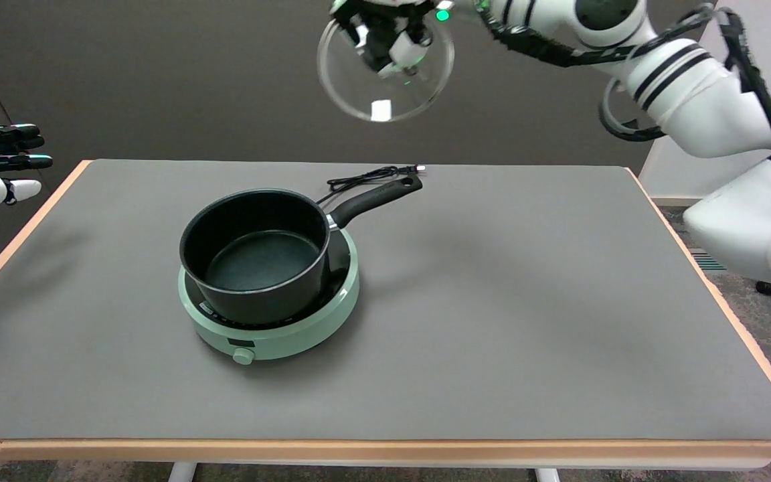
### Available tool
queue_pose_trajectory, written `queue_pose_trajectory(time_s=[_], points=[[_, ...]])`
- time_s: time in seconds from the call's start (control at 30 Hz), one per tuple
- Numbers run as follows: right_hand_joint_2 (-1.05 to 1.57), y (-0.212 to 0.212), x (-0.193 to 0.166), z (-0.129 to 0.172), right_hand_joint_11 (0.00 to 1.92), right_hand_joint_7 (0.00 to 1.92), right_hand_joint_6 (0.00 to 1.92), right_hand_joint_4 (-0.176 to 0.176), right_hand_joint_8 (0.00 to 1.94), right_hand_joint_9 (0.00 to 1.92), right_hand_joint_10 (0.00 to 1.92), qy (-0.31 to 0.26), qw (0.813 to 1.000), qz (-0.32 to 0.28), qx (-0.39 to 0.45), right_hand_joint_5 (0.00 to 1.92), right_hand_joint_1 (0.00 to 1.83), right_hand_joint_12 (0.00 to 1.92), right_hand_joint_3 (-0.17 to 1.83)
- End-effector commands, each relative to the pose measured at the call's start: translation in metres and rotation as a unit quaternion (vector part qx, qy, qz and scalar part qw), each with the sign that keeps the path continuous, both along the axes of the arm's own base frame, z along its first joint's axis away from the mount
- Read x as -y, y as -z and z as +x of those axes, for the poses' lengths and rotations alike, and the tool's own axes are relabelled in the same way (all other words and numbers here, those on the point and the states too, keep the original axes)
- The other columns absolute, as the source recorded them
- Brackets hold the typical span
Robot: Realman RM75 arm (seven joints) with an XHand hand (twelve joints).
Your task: Pick up the pot lid.
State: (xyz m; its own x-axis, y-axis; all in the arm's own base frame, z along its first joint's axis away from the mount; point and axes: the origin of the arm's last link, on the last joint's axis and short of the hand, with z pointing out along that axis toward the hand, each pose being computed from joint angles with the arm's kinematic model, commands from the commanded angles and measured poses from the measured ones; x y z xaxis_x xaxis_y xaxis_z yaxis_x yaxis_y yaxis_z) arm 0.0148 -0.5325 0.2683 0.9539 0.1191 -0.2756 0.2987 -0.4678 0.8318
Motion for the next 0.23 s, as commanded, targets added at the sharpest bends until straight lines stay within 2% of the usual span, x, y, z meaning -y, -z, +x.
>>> queue_pose_trajectory(time_s=[0.03,0.23], points=[[0.87,-0.148,0.000,-0.009,0.51,0.89,1.42,0.176,1.32,0.84,1.49,-0.020,0.978,-0.196,0.070,0.56,1.36,1.92,0.60],[0.87,-0.181,0.001,-0.038,0.52,0.89,1.41,0.176,1.31,0.84,1.49,0.025,0.966,-0.238,0.093,0.56,1.36,1.92,0.60]])
